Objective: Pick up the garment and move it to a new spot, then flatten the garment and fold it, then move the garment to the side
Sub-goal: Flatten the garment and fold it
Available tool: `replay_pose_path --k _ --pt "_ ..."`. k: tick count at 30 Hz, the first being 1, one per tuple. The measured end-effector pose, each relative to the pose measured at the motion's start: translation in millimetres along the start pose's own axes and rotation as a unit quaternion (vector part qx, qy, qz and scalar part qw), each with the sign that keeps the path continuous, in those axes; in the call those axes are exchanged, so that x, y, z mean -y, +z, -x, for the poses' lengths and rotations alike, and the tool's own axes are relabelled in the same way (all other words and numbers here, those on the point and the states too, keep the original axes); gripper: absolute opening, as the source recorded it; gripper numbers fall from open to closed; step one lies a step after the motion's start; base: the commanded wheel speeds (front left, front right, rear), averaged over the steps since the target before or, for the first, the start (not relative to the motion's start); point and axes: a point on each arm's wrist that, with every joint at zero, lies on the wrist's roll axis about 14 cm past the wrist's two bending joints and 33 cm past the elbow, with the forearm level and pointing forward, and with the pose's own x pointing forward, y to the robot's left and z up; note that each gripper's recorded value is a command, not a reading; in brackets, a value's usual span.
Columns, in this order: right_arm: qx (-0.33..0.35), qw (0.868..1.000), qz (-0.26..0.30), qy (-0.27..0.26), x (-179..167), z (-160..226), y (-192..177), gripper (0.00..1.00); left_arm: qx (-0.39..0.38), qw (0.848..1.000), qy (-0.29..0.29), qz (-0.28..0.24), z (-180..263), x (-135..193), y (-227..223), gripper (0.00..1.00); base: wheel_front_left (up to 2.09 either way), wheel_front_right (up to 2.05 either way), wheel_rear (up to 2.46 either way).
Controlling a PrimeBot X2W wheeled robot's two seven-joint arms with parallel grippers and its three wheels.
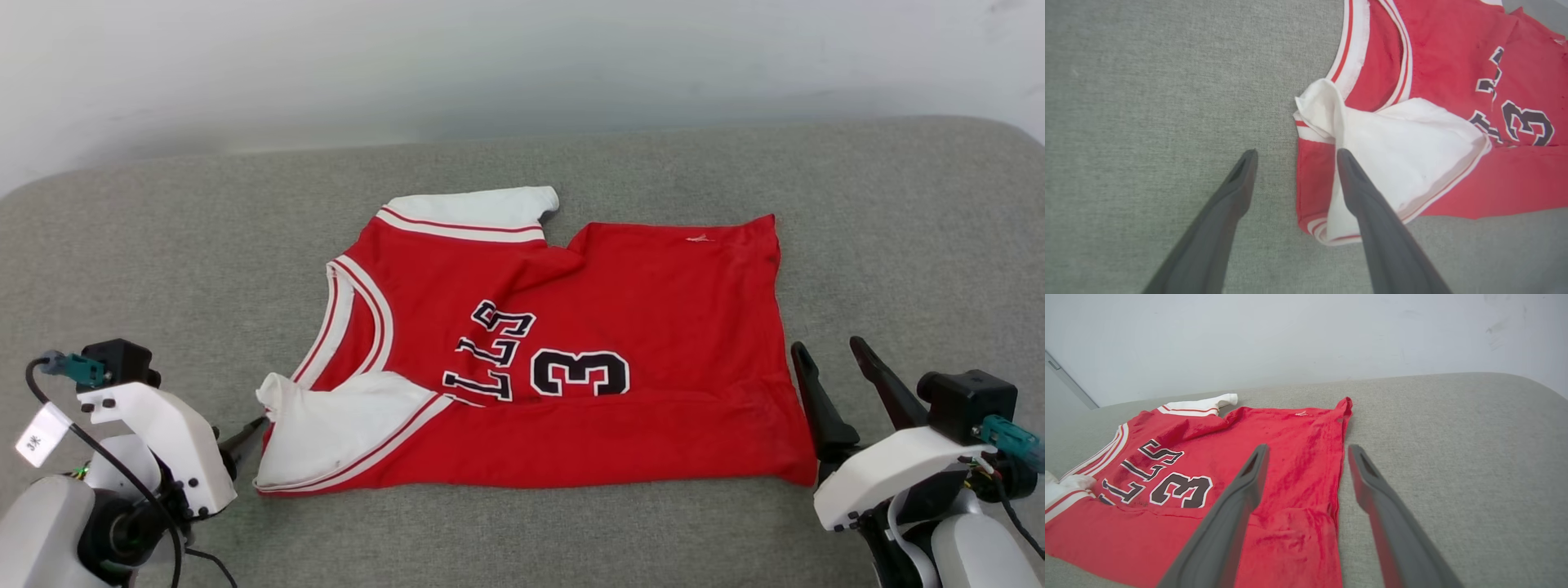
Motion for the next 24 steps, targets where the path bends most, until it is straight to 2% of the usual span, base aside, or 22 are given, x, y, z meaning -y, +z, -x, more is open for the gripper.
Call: replay_pose_path --k 8,15,16,17,18,24 --pt "-0.004 1.0 -0.011 -0.01 1 1 -4 1.0 -0.099 0.995 -0.01 0.019 -7 11 -36 1.0 0.0 0.0 0.0" --pt "-0.019 0.999 -0.022 -0.027 12 2 -14 1.0 -0.153 0.988 -0.003 0.026 -22 12 -58 0.99 0.0 0.0 0.0" --pt "-0.022 0.999 -0.022 -0.03 14 2 -16 1.0 -0.157 0.987 -0.003 0.027 -23 11 -60 0.46 0.0 0.0 0.0" --pt "-0.023 0.999 -0.023 -0.033 16 3 -16 1.0 -0.158 0.987 -0.006 0.029 -24 13 -60 0.26 0.0 0.0 0.0" --pt "-0.024 0.999 -0.024 -0.035 18 3 -17 1.0 -0.159 0.987 -0.009 0.032 -25 14 -60 0.0 0.0 0.0 0.0" --pt "-0.037 0.998 -0.032 -0.048 31 5 -16 1.0 -0.145 0.988 -0.033 0.038 -26 26 -58 0.0 0.0 0.0 0.0"
